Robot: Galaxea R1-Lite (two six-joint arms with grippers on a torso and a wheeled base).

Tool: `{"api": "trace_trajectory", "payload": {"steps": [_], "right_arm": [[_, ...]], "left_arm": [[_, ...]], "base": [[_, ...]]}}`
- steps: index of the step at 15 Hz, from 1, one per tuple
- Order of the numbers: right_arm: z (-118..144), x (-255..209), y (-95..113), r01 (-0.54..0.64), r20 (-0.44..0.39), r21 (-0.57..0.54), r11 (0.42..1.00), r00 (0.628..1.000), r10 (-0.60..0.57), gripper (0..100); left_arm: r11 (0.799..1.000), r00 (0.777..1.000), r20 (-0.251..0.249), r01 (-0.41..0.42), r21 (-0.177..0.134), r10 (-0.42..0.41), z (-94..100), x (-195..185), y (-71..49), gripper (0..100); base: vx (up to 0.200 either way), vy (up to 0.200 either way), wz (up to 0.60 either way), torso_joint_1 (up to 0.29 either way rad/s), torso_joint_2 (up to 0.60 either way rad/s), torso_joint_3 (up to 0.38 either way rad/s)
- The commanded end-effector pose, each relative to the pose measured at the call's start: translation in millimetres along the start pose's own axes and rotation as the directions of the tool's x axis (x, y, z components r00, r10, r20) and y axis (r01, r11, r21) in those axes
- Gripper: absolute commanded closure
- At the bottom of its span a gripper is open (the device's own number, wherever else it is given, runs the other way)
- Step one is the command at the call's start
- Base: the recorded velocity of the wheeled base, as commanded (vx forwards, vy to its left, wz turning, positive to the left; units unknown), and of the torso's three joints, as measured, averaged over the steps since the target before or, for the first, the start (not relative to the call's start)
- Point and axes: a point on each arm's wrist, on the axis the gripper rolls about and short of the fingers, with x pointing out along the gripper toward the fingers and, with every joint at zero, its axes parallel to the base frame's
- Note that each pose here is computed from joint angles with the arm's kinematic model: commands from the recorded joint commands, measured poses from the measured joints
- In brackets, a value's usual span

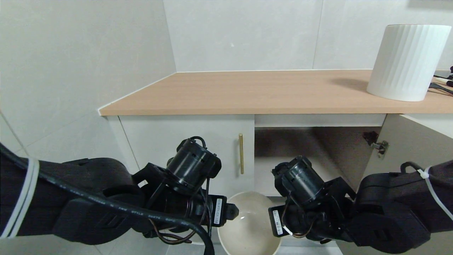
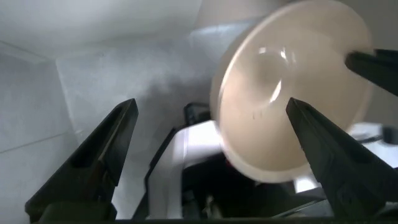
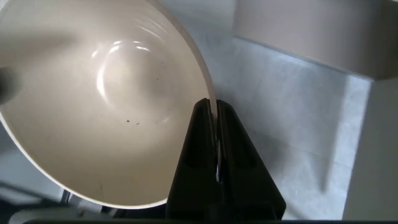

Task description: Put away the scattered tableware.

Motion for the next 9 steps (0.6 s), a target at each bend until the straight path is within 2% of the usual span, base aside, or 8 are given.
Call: {"api": "trace_trajectory", "payload": {"steps": [1, 5, 6, 7, 9], "right_arm": [[4, 5, -16, 0.044, -0.005, 0.041, 0.998, 0.999, -0.043, 100], [23, 10, -54, 0.113, 0.020, 0.231, 0.966, 0.992, -0.121, 100], [25, 12, -58, 0.116, 0.030, 0.263, 0.958, 0.991, -0.128, 100], [31, 23, -72, 0.130, 0.049, 0.339, 0.932, 0.987, -0.155, 100], [41, 41, -92, 0.139, 0.103, 0.401, 0.905, 0.975, -0.195, 100]], "left_arm": [[1.000, 0.999, 0.036, 0.018, -0.015, -0.017, 4.3, -11, 1.2, 0], [1.000, 0.999, 0.043, 0.020, -0.019, -0.019, 5.0, -13, 2.3, 0], [1.000, 0.999, 0.043, 0.020, -0.019, -0.019, 5.0, -13, 2.3, 0], [1.000, 0.999, 0.044, 0.021, -0.019, -0.020, 5.1, -14, 2.4, 0], [1.000, 0.999, 0.050, 0.024, -0.020, -0.023, 5.5, -16, 2.5, 0]], "base": [[0.000, 0.000, 0.00, 0.000, 0.00, 0.000], [0.000, 0.000, 0.00, 0.000, 0.00, 0.000], [0.000, 0.000, 0.00, 0.000, 0.00, 0.000], [0.000, 0.000, 0.00, 0.000, 0.00, 0.000], [0.000, 0.000, 0.00, 0.000, 0.00, 0.000]]}}
